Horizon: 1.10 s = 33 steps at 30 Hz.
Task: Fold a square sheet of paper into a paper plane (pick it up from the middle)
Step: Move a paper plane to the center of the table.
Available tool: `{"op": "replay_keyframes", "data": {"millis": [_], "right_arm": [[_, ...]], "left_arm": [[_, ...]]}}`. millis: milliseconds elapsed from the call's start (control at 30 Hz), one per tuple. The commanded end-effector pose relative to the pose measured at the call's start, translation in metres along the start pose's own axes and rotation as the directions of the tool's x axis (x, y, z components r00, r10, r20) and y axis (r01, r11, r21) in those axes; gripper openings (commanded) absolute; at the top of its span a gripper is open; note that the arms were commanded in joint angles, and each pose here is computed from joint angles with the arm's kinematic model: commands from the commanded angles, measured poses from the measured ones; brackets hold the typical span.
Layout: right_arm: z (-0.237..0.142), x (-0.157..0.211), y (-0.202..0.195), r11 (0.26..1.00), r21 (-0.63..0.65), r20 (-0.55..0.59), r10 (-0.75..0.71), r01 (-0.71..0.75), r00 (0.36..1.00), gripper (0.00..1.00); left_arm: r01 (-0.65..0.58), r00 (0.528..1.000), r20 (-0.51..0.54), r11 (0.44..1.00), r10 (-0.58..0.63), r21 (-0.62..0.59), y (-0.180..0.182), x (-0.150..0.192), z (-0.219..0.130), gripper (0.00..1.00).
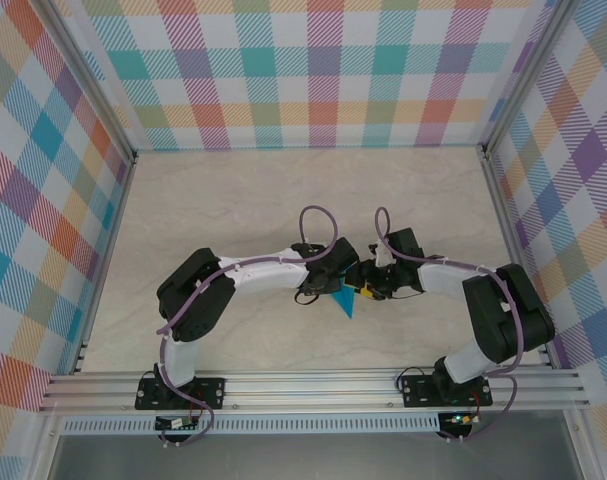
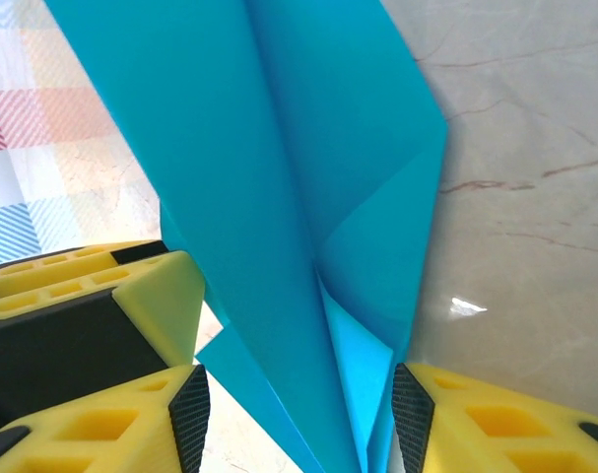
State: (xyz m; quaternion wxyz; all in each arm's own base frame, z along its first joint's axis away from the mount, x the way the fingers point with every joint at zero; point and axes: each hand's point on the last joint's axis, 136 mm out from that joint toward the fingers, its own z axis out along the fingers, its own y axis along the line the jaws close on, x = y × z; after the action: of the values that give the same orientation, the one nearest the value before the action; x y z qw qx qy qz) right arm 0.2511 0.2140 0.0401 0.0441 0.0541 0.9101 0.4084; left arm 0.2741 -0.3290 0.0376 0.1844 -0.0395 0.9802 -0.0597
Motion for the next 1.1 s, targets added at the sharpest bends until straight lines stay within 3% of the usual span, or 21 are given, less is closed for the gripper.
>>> {"op": "replay_keyframes", "data": {"millis": [0, 300, 500, 933, 1067], "right_arm": [[0.005, 0.006, 0.009, 0.998, -0.068, -0.033, -0.003, 0.0, 0.999, 0.53], [0.007, 0.014, 0.019, 0.993, -0.11, -0.067, -0.045, 0.037, 0.997, 0.54], [0.014, 0.02, 0.01, 0.996, -0.02, -0.077, -0.091, 0.09, 0.993, 0.54], [0.022, 0.02, -0.005, 0.976, 0.157, -0.066, -0.14, 0.148, 0.988, 0.38], [0.02, 0.019, -0.007, 0.969, 0.191, -0.065, -0.149, 0.159, 0.987, 0.29]], "left_arm": [[-0.002, 1.0, 0.024, 1.0, 0.001, 0.025, -0.001, -0.006, -0.013, 0.31], [0.003, 1.0, 0.022, 0.999, -0.004, 0.043, -0.003, -0.005, -0.013, 0.31], [0.012, 0.999, 0.032, 0.998, -0.014, 0.068, -0.006, -0.007, -0.017, 0.31], [0.017, 0.999, 0.046, 0.997, -0.02, 0.081, -0.004, -0.009, -0.023, 0.32], [0.017, 0.999, 0.047, 0.997, -0.021, 0.079, -0.002, -0.008, -0.024, 0.32]]}}
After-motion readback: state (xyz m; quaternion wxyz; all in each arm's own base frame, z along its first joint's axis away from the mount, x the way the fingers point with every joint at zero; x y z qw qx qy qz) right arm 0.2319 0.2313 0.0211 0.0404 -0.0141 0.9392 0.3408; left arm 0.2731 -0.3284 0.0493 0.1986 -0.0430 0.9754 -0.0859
